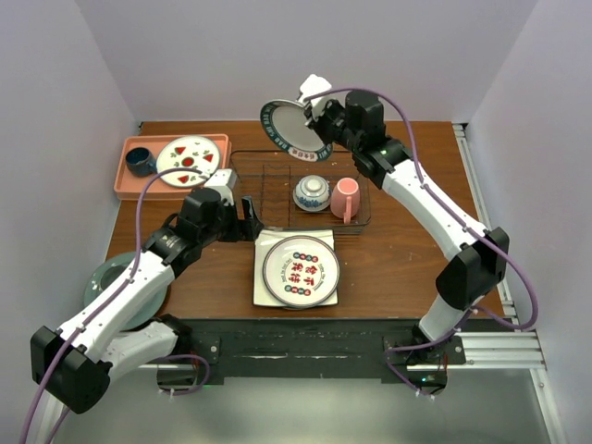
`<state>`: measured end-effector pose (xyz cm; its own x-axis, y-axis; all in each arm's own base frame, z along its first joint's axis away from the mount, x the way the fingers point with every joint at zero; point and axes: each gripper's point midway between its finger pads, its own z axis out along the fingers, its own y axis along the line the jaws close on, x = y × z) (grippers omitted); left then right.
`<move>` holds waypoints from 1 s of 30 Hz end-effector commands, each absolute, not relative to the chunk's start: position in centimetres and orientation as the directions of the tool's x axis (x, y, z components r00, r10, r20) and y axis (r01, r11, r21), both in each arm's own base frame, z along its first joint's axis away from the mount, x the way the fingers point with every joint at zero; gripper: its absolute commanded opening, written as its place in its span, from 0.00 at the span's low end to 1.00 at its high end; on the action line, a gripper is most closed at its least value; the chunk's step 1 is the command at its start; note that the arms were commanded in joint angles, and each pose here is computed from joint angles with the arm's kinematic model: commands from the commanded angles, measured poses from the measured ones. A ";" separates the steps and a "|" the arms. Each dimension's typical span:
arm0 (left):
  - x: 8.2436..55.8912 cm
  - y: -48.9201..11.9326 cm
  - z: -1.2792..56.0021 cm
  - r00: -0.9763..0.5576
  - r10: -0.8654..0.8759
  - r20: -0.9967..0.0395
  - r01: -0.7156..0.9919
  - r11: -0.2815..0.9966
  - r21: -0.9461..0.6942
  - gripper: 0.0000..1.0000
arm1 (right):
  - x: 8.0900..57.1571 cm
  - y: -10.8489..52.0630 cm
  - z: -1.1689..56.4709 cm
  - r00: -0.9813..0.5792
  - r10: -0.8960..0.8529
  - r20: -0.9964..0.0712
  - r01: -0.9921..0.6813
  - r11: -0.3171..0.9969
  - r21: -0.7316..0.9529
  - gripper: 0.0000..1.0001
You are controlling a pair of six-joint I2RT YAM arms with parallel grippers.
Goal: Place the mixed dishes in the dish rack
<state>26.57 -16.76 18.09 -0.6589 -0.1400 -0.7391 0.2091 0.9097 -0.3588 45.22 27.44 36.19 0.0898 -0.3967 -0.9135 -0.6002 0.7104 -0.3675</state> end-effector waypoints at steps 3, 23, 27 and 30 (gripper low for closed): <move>27.1 -16.8 20.0 -0.630 -0.171 -0.758 0.215 0.899 -0.381 0.85 | 46.5 29.4 41.7 0.496 -0.463 -0.734 -0.475 0.564 -0.676 0.00; 27.2 -16.3 20.1 -0.645 -0.143 -0.751 0.209 0.912 -0.353 0.86 | 46.3 35.6 32.4 0.608 -0.393 -0.689 -0.640 0.270 -0.719 0.00; 27.3 -16.4 19.8 -0.651 -0.136 -0.746 0.208 0.914 -0.348 0.86 | 46.3 35.9 31.6 0.603 -0.387 -0.698 -0.653 0.264 -0.710 0.00; 27.1 -16.6 19.7 -0.660 -0.134 -0.740 0.217 0.908 -0.359 0.86 | 46.1 36.1 31.1 0.596 -0.377 -0.709 -0.670 0.254 -0.698 0.00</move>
<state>26.53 -16.22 17.95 -0.6837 -0.1336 -0.7175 0.1837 0.9200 -0.3463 46.46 35.09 26.77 0.4802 -0.4670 -0.7425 -0.7383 0.2417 -0.6296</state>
